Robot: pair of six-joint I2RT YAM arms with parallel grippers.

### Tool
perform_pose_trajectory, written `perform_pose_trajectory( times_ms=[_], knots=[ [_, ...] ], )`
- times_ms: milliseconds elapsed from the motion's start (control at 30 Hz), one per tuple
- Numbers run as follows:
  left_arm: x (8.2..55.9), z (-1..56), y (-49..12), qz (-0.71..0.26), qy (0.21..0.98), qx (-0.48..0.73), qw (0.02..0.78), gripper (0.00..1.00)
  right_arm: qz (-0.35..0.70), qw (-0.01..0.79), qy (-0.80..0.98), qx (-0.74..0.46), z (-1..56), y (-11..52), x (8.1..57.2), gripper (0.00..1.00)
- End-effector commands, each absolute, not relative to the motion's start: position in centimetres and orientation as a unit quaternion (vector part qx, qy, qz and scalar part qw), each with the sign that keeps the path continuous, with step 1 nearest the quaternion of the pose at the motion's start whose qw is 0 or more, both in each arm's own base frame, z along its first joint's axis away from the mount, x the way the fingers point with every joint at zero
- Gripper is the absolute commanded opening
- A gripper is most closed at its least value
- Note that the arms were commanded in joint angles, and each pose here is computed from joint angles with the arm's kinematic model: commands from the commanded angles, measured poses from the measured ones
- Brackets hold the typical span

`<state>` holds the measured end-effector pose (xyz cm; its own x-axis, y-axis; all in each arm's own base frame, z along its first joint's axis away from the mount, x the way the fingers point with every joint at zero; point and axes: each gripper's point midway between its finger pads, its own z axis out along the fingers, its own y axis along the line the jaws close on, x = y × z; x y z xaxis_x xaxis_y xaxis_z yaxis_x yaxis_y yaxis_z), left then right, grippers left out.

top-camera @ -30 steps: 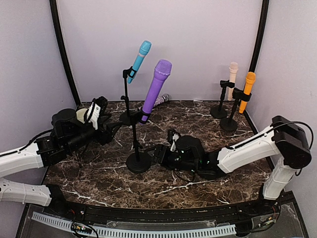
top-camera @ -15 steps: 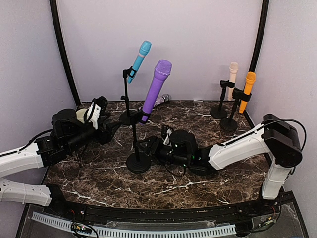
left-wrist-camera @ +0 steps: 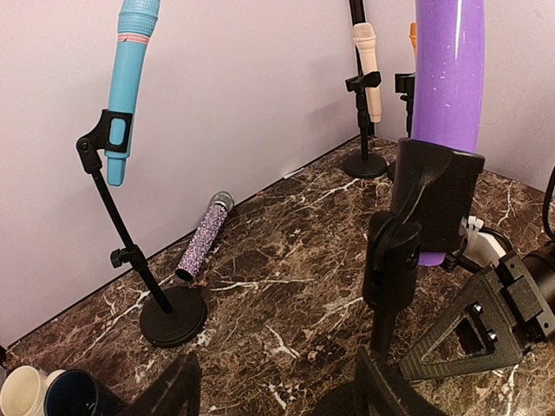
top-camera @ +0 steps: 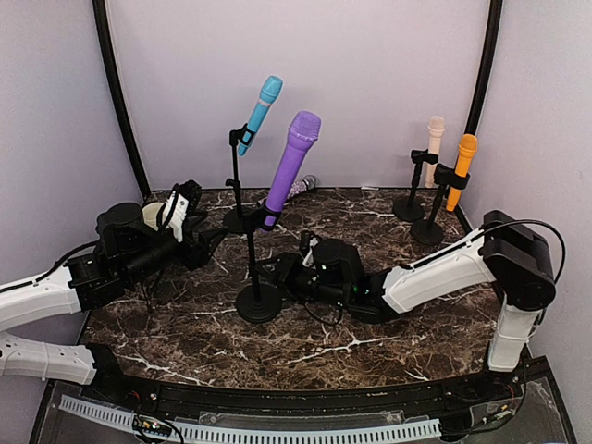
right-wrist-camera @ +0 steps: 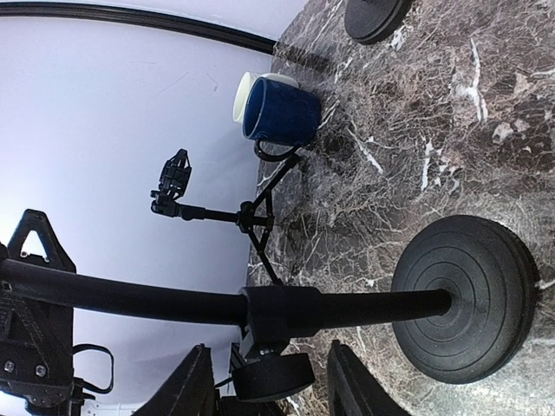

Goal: Remove the microphone from the stand
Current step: Unscrew the knob on the stand of the microphone stand.

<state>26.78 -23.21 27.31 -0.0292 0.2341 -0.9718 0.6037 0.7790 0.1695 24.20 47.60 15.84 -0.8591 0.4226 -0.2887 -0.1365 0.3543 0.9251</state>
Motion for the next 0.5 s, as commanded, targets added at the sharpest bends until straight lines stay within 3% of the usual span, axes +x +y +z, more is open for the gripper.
perform_pose_trajectory(
  times_ms=[0,467],
  knots=[
    [26.50,28.44,-23.49,-0.156,0.690,0.300,0.640,0.62,0.576,0.265,0.768,0.094,17.29,48.18,25.18,0.42],
    [26.50,28.20,-23.65,-0.158,0.691,0.303,0.637,0.62,0.577,0.261,0.768,0.093,16.93,48.23,25.06,0.29]
  ],
)
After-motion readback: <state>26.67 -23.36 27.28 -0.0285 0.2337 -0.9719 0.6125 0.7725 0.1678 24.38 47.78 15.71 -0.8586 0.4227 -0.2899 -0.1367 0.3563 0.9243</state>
